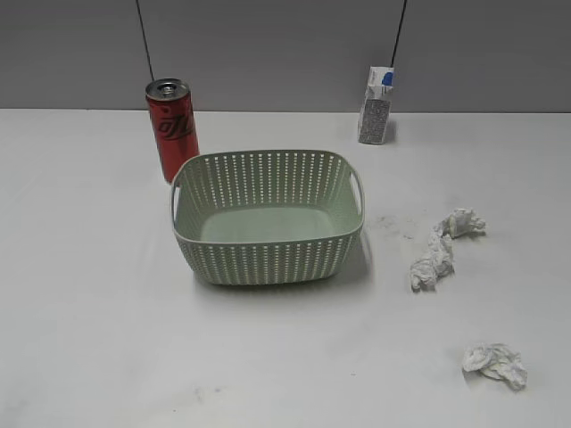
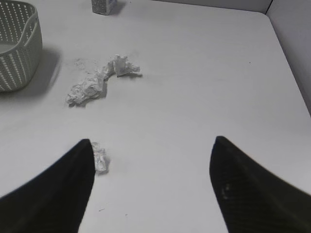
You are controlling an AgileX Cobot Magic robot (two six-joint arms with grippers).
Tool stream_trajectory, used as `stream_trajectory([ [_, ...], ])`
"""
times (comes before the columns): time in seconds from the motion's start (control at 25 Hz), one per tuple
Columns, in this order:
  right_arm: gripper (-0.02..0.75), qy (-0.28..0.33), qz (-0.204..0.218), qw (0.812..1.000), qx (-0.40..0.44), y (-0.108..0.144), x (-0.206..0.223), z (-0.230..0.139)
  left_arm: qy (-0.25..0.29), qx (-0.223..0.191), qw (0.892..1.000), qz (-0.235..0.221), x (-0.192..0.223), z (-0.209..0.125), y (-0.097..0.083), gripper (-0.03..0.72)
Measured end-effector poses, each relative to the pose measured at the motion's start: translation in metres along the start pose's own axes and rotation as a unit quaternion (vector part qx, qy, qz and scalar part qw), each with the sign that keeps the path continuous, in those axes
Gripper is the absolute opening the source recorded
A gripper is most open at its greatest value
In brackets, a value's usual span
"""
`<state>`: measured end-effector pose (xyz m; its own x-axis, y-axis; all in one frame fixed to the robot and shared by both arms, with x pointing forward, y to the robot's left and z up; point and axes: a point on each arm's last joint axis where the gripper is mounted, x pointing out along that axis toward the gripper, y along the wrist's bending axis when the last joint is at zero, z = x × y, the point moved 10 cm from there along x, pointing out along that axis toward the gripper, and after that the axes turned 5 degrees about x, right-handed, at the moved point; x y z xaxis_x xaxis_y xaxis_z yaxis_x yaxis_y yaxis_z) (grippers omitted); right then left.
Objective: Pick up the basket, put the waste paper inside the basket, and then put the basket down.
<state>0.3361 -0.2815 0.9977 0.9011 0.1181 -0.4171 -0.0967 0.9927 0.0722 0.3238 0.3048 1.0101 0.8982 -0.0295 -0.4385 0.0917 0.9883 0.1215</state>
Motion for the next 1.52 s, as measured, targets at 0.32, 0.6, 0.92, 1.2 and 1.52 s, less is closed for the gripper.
stream_trajectory([
  [0.32, 0.556, 0.0, 0.0, 1.0, 0.0, 0.0, 0.0, 0.0, 0.013, 0.005, 1.0, 0.006, 0.004, -0.001, 0.002, 0.653],
  [0.6, 0.555, 0.0, 0.0, 1.0, 0.0, 0.0, 0.0, 0.0, 0.037, 0.013, 0.999, -0.019, 0.026, 0.024, -0.005, 0.652],
  [0.92, 0.555, 0.0, 0.0, 1.0, 0.0, 0.0, 0.0, 0.0, 0.102, -0.018, 0.993, -0.059, 0.096, 0.061, -0.019, 0.637],
  [1.2, 0.555, 0.0, 0.0, 1.0, 0.0, 0.0, 0.0, 0.0, 0.187, -0.02, 0.978, -0.092, 0.169, 0.099, -0.036, 0.622],
  [1.52, 0.554, 0.0, 0.0, 1.0, 0.0, 0.0, 0.0, 0.0, 0.292, 0.038, 0.941, -0.164, 0.237, 0.099, -0.11, 0.599],
])
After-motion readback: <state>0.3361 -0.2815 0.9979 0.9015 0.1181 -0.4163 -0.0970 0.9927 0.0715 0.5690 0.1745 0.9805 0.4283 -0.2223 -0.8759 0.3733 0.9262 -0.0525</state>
